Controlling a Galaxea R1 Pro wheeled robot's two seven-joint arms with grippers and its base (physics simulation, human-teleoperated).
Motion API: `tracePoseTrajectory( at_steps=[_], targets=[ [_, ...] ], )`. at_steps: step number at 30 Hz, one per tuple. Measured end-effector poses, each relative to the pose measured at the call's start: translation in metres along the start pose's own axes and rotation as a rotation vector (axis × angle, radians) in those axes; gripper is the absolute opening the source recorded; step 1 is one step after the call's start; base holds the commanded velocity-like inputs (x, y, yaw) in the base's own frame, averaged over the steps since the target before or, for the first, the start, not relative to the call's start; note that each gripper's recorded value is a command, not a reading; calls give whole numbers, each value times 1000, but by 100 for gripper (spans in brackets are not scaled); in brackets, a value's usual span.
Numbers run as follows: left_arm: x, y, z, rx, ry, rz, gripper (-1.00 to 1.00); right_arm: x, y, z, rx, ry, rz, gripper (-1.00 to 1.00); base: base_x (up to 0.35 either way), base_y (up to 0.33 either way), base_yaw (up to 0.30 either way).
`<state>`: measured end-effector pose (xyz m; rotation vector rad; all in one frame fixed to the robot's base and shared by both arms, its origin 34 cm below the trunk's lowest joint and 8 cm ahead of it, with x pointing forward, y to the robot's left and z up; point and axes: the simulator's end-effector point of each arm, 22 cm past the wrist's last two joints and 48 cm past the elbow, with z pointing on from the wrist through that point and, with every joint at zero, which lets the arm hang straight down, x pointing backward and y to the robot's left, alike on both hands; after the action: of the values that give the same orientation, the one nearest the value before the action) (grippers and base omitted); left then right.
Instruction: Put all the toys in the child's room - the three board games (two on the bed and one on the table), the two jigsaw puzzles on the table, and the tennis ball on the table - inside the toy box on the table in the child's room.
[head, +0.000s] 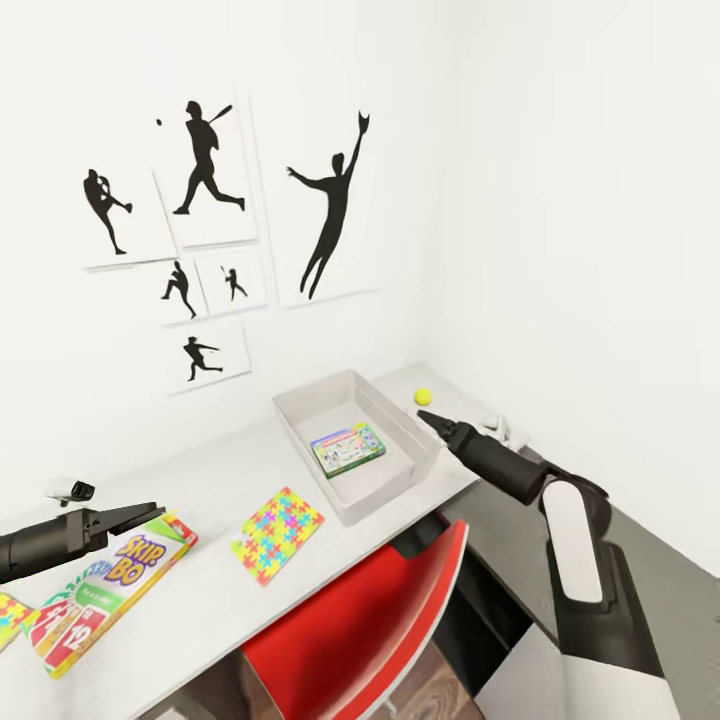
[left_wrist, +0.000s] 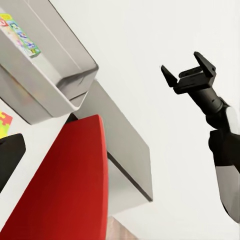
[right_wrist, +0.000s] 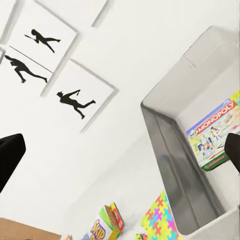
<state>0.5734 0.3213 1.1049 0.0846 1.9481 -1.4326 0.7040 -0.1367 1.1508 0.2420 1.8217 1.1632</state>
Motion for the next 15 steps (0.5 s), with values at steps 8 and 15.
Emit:
tracePoseTrajectory(
  at_steps=[8,15],
  targets=[
    [-2,-5,-1,5,-4,11,100,1,-1,-17,-46,-22,32,100,-59,0,-206],
    [-4,-9,-2,8,-8,19,100,11,-1,-25,-63,-16,48,100,-47,0,-207]
  ],
)
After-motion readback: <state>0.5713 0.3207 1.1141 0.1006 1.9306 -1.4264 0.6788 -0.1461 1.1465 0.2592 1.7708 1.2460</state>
